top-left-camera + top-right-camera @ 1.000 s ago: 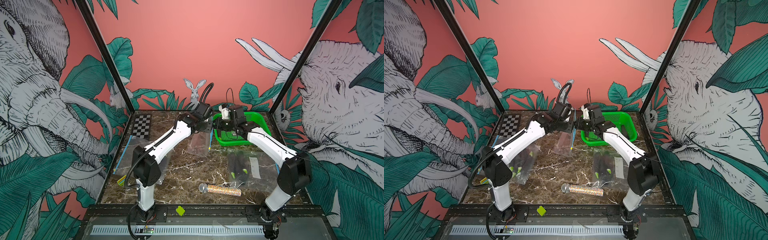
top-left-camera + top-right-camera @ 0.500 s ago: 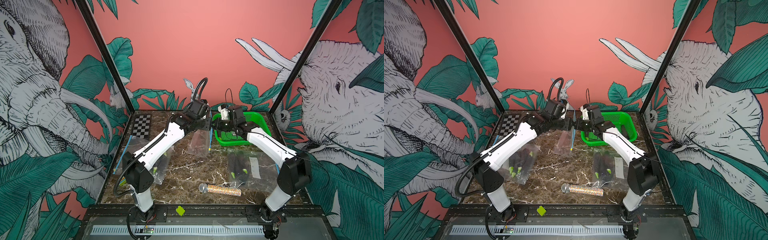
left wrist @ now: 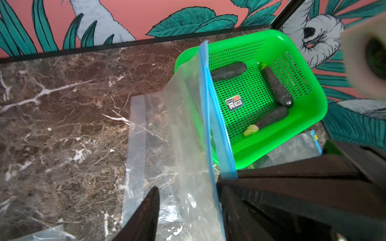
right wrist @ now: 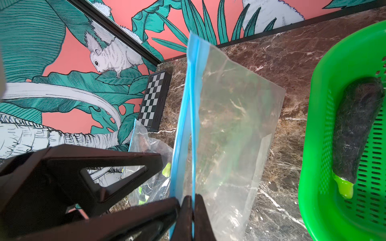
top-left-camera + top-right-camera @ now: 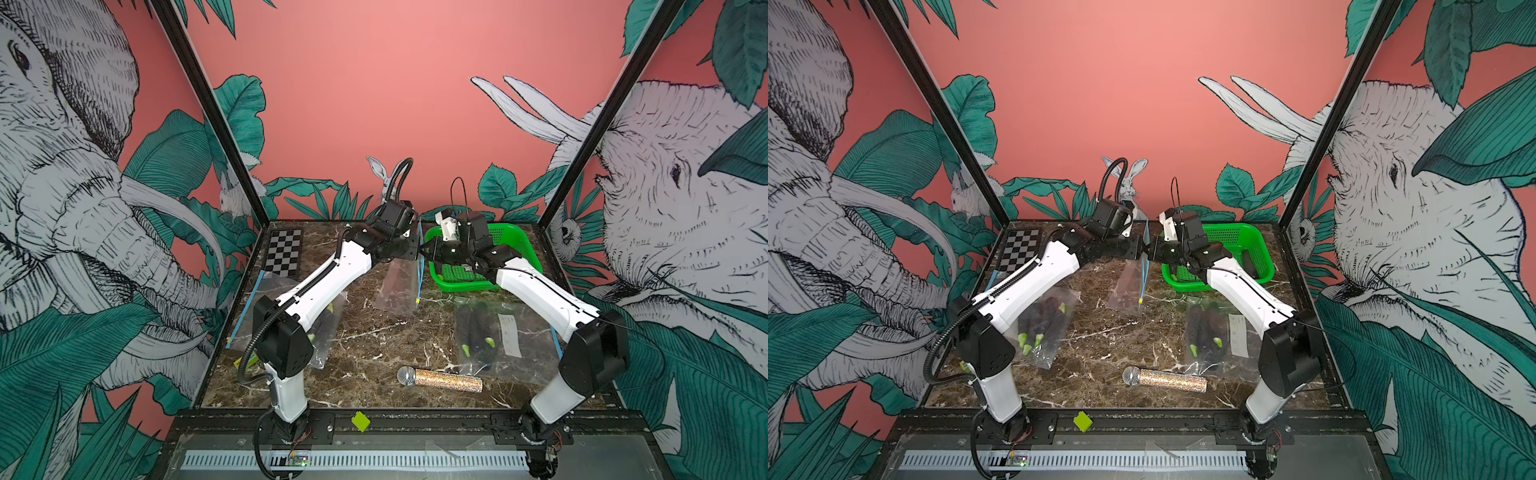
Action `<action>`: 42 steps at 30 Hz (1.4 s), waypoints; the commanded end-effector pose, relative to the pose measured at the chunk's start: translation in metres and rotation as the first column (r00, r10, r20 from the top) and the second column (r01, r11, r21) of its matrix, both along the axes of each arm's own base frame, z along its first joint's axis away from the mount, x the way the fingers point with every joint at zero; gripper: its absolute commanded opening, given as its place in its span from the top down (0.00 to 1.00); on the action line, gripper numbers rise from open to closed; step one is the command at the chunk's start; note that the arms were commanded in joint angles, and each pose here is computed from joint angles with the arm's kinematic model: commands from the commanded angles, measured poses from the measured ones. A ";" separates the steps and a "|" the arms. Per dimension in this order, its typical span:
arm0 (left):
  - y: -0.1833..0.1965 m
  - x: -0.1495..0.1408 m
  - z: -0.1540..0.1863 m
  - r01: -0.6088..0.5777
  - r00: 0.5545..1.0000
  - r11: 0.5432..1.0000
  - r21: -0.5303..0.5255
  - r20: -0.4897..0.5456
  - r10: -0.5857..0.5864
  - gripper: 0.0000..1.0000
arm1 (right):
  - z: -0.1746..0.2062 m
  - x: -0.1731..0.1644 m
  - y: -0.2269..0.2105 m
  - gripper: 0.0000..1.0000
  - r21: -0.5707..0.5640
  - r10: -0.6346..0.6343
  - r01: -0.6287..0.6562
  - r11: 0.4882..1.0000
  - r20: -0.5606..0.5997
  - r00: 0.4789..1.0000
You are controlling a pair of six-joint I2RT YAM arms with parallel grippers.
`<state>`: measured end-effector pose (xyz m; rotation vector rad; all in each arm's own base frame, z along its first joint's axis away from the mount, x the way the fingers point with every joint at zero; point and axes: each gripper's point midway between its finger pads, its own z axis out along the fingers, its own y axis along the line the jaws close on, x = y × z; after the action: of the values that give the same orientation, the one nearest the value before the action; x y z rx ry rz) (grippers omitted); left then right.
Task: Place the eggplant in a zip-top bag and seal the zipper
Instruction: Open the zipper of the food storage bag at the center of the board.
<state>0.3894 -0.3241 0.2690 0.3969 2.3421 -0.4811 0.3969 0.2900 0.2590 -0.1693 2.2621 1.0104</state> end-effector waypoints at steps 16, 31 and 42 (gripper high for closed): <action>0.012 0.007 -0.010 -0.019 0.999 1.000 -0.001 -0.031 0.019 0.72 | 0.048 -0.015 0.005 1.00 0.080 0.038 -0.046 0.996 0.103 0.994; 0.024 -0.021 -0.023 -0.014 0.997 1.000 0.011 -0.080 0.015 0.98 | 0.059 -0.008 0.003 1.00 0.071 0.060 -0.068 0.995 0.112 0.992; 0.043 -0.028 0.016 -0.042 0.999 0.999 0.020 0.003 0.042 0.98 | 0.025 0.001 -0.003 1.00 0.012 0.071 -0.071 0.997 0.041 0.997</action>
<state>0.3686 -0.2906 0.2600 0.3608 2.3912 -0.4499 0.3966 0.2865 0.2804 -0.2332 2.2441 1.0467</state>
